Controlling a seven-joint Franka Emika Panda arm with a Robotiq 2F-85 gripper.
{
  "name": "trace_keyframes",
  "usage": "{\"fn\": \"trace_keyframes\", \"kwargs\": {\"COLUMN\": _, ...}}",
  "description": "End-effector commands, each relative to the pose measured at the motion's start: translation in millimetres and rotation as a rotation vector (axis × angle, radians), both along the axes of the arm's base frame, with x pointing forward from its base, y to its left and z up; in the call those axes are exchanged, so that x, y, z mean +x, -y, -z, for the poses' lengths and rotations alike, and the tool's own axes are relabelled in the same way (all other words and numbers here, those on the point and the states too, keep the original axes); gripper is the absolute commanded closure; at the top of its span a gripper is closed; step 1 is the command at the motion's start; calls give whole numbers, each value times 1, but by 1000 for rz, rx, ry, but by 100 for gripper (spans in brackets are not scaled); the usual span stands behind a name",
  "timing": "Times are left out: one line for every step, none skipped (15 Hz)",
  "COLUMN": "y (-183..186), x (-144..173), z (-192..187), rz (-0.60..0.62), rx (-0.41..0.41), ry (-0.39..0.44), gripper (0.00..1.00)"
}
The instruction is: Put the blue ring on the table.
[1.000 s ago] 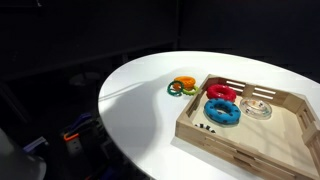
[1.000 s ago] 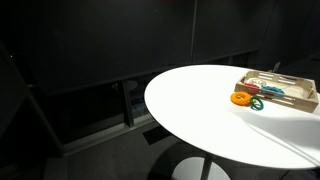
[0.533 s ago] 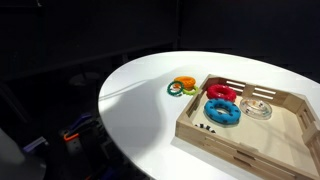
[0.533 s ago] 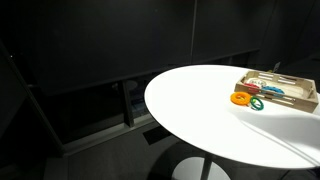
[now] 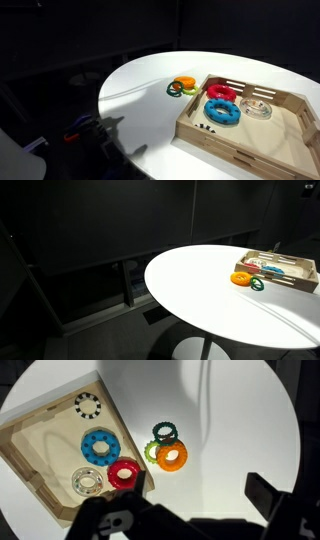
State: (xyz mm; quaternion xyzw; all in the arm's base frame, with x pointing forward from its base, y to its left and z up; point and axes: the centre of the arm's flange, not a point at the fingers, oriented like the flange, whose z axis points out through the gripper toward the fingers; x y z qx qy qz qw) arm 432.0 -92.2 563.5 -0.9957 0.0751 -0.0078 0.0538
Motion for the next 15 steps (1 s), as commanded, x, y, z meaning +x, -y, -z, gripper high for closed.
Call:
{"fn": "trace_keyframes", "kwargs": {"y": 25, "x": 28, "z": 15, "rz": 87, "rx": -15, "ry": 1, "gripper": 0}}
{"fn": "trace_keyframes", "kwargs": {"y": 33, "x": 33, "z": 25, "rz": 110, "rx": -21, "ry": -4, "gripper": 0}}
{"fn": "trace_keyframes", "kwargs": {"y": 41, "x": 37, "z": 34, "rz": 131, "rx": -22, "ry": -11, "gripper": 0}}
{"fn": "trace_keyframes", "kwargs": {"y": 48, "x": 40, "z": 43, "rz": 151, "rx": -22, "ry": -21, "gripper": 0}}
{"fn": "trace_keyframes", "kwargs": {"y": 56, "x": 43, "z": 52, "rz": 170, "rx": -24, "ry": -34, "gripper": 0}}
{"fn": "trace_keyframes", "kwargs": {"y": 62, "x": 46, "z": 60, "rz": 187, "rx": -22, "ry": -48, "gripper": 0}}
{"fn": "trace_keyframes", "kwargs": {"y": 68, "x": 47, "z": 68, "rz": 202, "rx": -21, "ry": -62, "gripper": 0}}
{"fn": "trace_keyframes", "kwargs": {"y": 74, "x": 49, "z": 75, "rz": 216, "rx": -21, "ry": -75, "gripper": 0}}
{"fn": "trace_keyframes", "kwargs": {"y": 79, "x": 50, "z": 82, "rz": 230, "rx": -22, "ry": -88, "gripper": 0}}
{"fn": "trace_keyframes", "kwargs": {"y": 83, "x": 51, "z": 88, "rz": 242, "rx": -19, "ry": -101, "gripper": 0}}
{"fn": "trace_keyframes", "kwargs": {"y": 85, "x": 52, "z": 92, "rz": 253, "rx": -13, "ry": -113, "gripper": 0}}
{"fn": "trace_keyframes", "kwargs": {"y": 87, "x": 53, "z": 94, "rz": 267, "rx": -13, "ry": -116, "gripper": 0}}
{"fn": "trace_keyframes", "kwargs": {"y": 87, "x": 53, "z": 91, "rz": 272, "rx": -3, "ry": -124, "gripper": 0}}
{"fn": "trace_keyframes", "kwargs": {"y": 82, "x": 44, "z": 102, "rz": 237, "rx": -3, "ry": -117, "gripper": 0}}
{"fn": "trace_keyframes", "kwargs": {"y": 83, "x": 45, "z": 103, "rz": 238, "rx": -3, "ry": -120, "gripper": 0}}
